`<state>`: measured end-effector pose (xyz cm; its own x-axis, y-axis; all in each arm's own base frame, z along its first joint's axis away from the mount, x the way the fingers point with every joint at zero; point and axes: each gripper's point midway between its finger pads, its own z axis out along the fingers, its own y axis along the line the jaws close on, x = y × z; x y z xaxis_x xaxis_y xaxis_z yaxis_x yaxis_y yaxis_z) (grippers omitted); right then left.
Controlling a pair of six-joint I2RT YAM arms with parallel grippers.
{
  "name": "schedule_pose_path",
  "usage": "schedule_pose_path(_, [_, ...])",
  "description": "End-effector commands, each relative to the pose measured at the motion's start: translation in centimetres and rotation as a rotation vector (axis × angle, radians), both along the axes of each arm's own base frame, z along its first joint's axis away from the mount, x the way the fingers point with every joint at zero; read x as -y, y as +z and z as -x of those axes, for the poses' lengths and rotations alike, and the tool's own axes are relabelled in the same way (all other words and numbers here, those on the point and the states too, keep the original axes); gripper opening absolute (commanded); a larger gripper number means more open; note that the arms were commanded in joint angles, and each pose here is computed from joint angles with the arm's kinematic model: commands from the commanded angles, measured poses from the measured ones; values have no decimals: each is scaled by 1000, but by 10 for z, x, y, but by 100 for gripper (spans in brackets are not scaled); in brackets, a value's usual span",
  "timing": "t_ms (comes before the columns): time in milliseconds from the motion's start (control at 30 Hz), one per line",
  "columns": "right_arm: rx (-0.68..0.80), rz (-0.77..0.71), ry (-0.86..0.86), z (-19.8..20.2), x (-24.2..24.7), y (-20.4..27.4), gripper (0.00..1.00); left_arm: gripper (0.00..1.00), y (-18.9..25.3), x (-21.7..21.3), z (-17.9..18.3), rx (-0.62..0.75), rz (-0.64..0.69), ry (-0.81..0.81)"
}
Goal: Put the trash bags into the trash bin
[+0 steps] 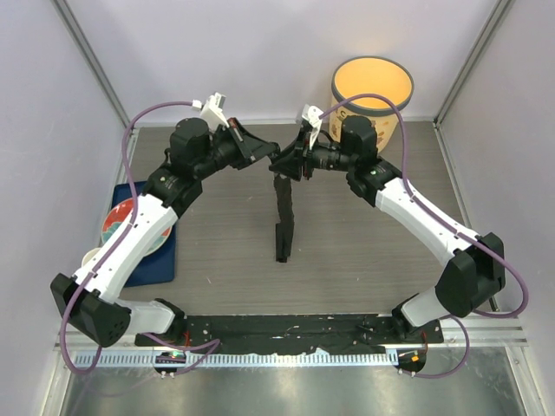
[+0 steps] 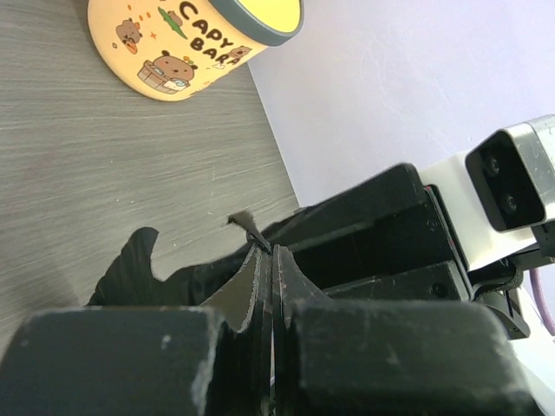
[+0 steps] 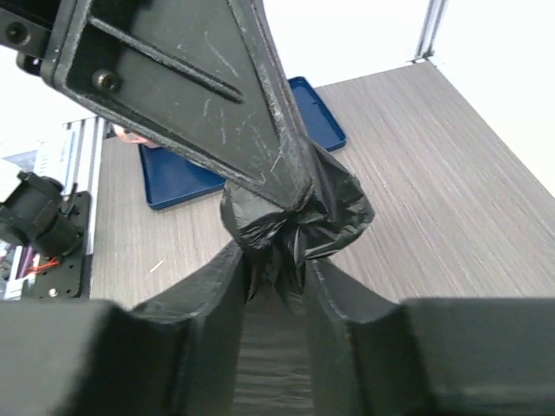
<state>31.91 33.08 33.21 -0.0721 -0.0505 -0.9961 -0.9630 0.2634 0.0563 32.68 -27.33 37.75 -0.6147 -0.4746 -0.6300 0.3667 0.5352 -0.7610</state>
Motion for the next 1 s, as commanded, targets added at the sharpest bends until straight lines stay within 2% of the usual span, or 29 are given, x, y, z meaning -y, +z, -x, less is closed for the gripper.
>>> schedule_pose_path(0, [122, -22, 103, 22, 0, 31, 31, 0, 27, -8, 8, 87, 21, 19])
schedule_pose_path(67, [116, -4, 121, 28, 2, 28, 20, 0, 29, -12, 4, 93, 13, 41])
schedule_pose_path(100, [110, -1, 138, 32, 2, 29, 3, 0, 30, -12, 4, 94, 14, 39])
schedule_pose_path(133, [80, 14, 147, 36, 4, 23, 1, 0, 31, -11, 4, 97, 13, 34])
schedule_pose_path(267, [29, -2, 169, 48, 6, 23, 1, 0, 30, -12, 0, 112, -24, 37])
schedule_pose_path(367, [10, -44, 193, 57, 7, 35, 1, 0, 31, -15, -6, 149, -99, 41])
schedule_pose_path(467, [-117, -97, 222, 66, 9, 43, 1, 1, 45, -19, 0, 278, -131, -72])
schedule_pose_path(500, [-100, -131, 219, 61, 13, 53, 1, 12, 44, -21, 13, 311, -117, -202])
schedule_pose_path(533, [-129, -150, 231, 62, 15, 56, 1, 18, 47, -26, 21, 357, -112, -261])
schedule_pose_path(567, [-163, -182, 240, 64, 17, 62, 1, 24, 69, -32, 33, 477, -71, -305])
schedule_pose_path(600, [-180, -192, 247, 64, 19, 64, 1, 37, 60, -40, 44, 500, -46, -389])
schedule_pose_path(700, [-203, -196, 288, 73, 20, 69, 1, 48, 59, -44, 63, 540, -18, -461])
schedule_pose_path(800, [-235, -206, 327, 79, 20, 72, 1, 48, 57, -38, 82, 575, 16, -559])
schedule_pose_path(967, [-230, -222, 379, 88, 19, 78, 1, 44, 60, -27, 81, 595, 36, -546])
